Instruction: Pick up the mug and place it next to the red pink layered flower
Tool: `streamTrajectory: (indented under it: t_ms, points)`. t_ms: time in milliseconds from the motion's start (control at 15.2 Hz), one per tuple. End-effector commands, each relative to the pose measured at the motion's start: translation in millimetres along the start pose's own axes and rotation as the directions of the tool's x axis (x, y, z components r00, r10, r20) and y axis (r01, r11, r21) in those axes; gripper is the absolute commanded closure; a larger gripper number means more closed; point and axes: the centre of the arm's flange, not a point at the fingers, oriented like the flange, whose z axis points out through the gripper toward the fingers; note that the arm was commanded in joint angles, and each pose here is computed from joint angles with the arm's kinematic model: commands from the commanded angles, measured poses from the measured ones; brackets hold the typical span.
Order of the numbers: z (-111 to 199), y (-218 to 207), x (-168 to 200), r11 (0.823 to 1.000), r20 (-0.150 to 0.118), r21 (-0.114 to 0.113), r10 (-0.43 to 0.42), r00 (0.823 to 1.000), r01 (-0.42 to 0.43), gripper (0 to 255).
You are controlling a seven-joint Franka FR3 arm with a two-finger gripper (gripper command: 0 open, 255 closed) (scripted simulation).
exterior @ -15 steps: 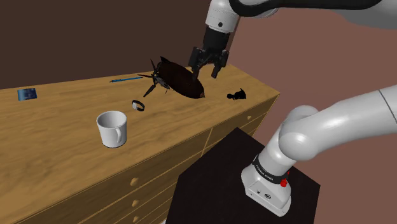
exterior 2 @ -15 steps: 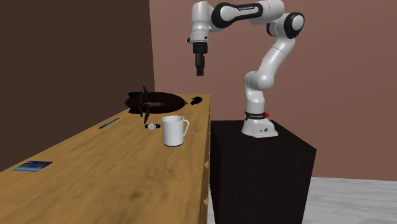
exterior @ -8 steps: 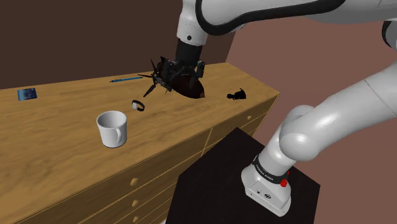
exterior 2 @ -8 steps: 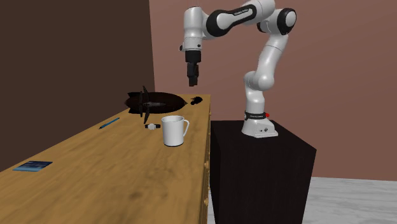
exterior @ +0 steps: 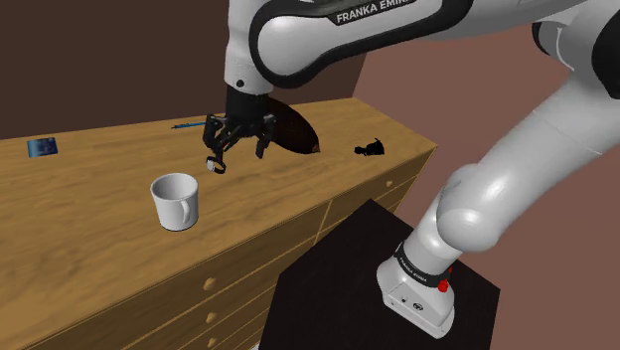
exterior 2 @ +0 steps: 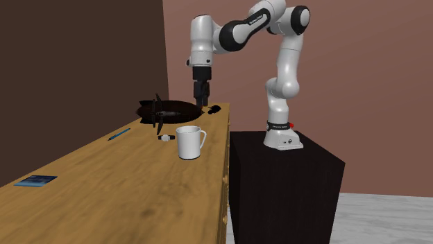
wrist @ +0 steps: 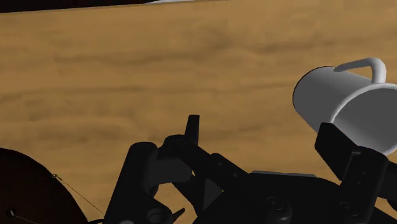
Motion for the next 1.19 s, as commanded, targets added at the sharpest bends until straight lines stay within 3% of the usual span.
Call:
streamTrajectory:
  t_ms: [0,396,858,1122]
  points:
    - [15,-24,6,1.0,0.0,0.005,0.004,1.0,-0.004,0]
    - [52,-85,21,1.0,-0.001,0.013,0.014,1.0,-0.014,0]
    - [89,-86,21,1.0,-0.001,0.013,0.014,1.0,-0.014,0]
    - [92,-86,21,1.0,-0.001,0.013,0.014,1.0,-0.014,0]
